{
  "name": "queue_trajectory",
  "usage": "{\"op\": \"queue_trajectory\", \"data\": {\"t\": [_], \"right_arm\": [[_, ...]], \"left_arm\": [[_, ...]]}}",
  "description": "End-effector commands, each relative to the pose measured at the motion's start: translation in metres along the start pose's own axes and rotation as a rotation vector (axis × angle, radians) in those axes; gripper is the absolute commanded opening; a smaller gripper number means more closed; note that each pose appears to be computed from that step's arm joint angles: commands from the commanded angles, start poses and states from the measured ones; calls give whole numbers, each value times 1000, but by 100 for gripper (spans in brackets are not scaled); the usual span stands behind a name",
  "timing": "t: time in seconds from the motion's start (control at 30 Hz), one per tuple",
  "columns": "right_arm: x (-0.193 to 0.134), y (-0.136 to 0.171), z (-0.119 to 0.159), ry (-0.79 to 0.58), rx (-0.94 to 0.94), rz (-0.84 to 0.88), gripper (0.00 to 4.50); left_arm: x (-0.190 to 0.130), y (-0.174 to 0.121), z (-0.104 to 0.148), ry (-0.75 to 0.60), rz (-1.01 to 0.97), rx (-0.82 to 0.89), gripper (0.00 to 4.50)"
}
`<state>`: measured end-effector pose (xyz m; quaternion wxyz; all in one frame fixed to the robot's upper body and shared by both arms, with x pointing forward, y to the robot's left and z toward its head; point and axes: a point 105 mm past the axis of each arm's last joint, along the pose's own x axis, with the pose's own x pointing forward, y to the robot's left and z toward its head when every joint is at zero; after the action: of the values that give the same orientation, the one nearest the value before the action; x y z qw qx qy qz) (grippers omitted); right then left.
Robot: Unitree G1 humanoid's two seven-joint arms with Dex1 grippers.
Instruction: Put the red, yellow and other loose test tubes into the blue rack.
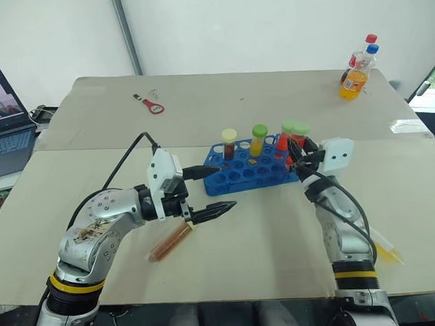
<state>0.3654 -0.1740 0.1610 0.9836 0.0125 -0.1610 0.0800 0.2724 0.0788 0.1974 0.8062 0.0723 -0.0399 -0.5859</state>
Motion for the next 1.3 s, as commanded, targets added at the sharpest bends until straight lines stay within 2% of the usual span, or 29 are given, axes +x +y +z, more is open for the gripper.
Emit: {"op": "queue_trajectory", "data": {"t": [0.03,0.1,0.2,0.3,0.43,0.57,0.73,0.9,1.03,1.23,1.3], "right_arm": [[-3,-8,10,-38,5,-19,267],[-3,-10,10,-28,-4,-15,345],[-7,-16,12,7,-49,0,440],[-19,-25,22,59,-98,55,440],[-55,-34,37,206,-166,186,440],[-76,-48,46,420,-261,234,440],[-108,-83,48,805,-376,239,440],[-138,-100,37,1091,-321,273,440],[-148,-110,22,1195,-323,293,440],[-151,-113,2,1267,-308,306,440],[-150,-113,-4,1281,-305,318,386]], "left_arm": [[3,-4,10,-27,-21,29,450],[4,-5,9,-23,-23,31,450],[6,-5,2,21,-23,52,450],[9,-5,-1,48,-20,76,450],[11,-10,-1,79,-45,121,450],[13,-20,1,99,-107,146,450],[14,-34,2,149,-224,156,450],[16,-46,0,177,-322,182,450],[18,-49,-2,185,-364,197,450],[23,-51,-4,187,-382,206,450],[24,-50,-5,188,-377,208,450]]}}
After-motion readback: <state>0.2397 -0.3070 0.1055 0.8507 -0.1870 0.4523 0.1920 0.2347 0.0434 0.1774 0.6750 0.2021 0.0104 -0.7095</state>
